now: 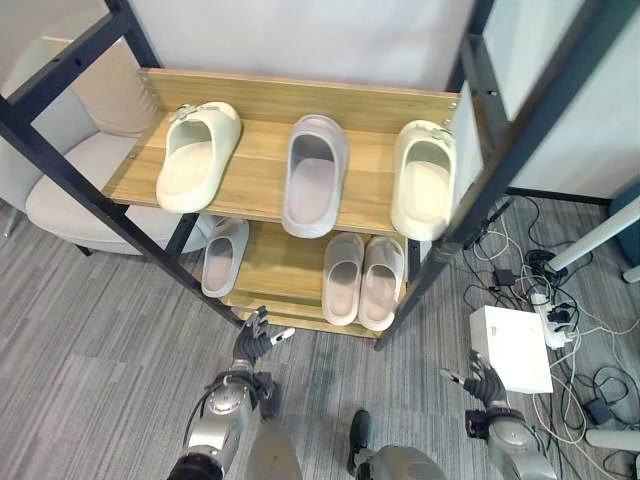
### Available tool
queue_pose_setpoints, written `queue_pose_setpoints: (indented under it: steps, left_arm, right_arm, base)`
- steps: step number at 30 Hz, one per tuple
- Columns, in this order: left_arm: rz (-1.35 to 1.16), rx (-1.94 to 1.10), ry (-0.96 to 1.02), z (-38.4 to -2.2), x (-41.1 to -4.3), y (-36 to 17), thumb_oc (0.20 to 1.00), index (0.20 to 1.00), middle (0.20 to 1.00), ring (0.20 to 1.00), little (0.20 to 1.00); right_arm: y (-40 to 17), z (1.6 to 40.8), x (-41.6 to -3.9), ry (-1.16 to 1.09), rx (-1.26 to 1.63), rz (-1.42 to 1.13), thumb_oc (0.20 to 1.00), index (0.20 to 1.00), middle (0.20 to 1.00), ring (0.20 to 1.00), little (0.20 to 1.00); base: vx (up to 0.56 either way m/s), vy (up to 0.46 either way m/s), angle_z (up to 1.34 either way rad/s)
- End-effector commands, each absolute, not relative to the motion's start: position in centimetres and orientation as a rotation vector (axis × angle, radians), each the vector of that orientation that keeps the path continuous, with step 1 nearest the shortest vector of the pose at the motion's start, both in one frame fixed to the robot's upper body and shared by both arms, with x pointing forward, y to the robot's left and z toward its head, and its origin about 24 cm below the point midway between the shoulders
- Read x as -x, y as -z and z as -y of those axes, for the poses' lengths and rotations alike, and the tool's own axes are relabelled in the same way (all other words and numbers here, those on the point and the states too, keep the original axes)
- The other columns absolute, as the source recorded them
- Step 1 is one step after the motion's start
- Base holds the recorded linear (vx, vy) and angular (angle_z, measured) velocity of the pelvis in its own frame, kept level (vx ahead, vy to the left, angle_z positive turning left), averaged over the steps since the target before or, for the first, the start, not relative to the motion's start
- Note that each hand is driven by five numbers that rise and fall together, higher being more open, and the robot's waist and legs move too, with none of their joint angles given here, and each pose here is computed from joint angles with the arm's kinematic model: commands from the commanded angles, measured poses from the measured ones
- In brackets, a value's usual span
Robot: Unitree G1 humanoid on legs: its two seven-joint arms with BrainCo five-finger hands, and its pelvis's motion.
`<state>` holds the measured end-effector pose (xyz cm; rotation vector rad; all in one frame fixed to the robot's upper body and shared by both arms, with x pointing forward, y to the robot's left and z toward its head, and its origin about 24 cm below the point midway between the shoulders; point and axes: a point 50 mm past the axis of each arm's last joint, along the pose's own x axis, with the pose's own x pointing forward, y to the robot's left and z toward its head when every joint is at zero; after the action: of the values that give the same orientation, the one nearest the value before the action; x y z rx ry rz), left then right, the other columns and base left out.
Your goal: Arrange the slippers neatly on the shoe rack.
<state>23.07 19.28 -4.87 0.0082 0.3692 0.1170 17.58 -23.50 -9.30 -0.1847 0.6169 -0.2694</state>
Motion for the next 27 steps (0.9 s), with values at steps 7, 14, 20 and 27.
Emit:
queue_pose_setpoints:
  steps: [7, 14, 20, 27]
  left_arm:
    - [-0.247, -0.031, -0.083, -19.4, -23.8, 2.8, 1.000, 1.000, 1.000, 1.000, 1.000]
    - [-0.273, -0.057, -0.088, -19.8, -23.1, 3.3, 1.000, 1.000, 1.000, 1.000, 1.000]
    - [-0.254, -0.098, -0.059, -19.1, -23.1, 3.2, 1.000, 1.000, 1.000, 1.000, 1.000]
    - [-0.220, -0.138, -0.018, -18.4, -23.4, 2.8, 1.000, 1.000, 1.000, 1.000, 1.000]
  right_arm:
    - [7.5, 23.4, -19.1, 0.242, 0.173, -0.500, 1.000, 1.000, 1.000, 1.000, 1.000]
    - [3.7, 20.9, -21.1, 0.026, 0.435, -0.297, 1.000, 1.000, 1.000, 1.000, 1.000]
    - [-4.8, 17.4, -20.4, -0.199, 0.538, 0.122, 1.000, 1.000, 1.000, 1.000, 1.000]
    - [-14.2, 15.3, -18.1, -0.317, 0.478, 0.572, 1.000, 1.000, 1.000, 1.000, 1.000]
  base:
    - [0.10, 0.162, 0.00]
    - [0.04, 0.093, -0.08]
    - [-0.01, 0.030, -0.05]
    - [-0.03, 0.031, -0.12]
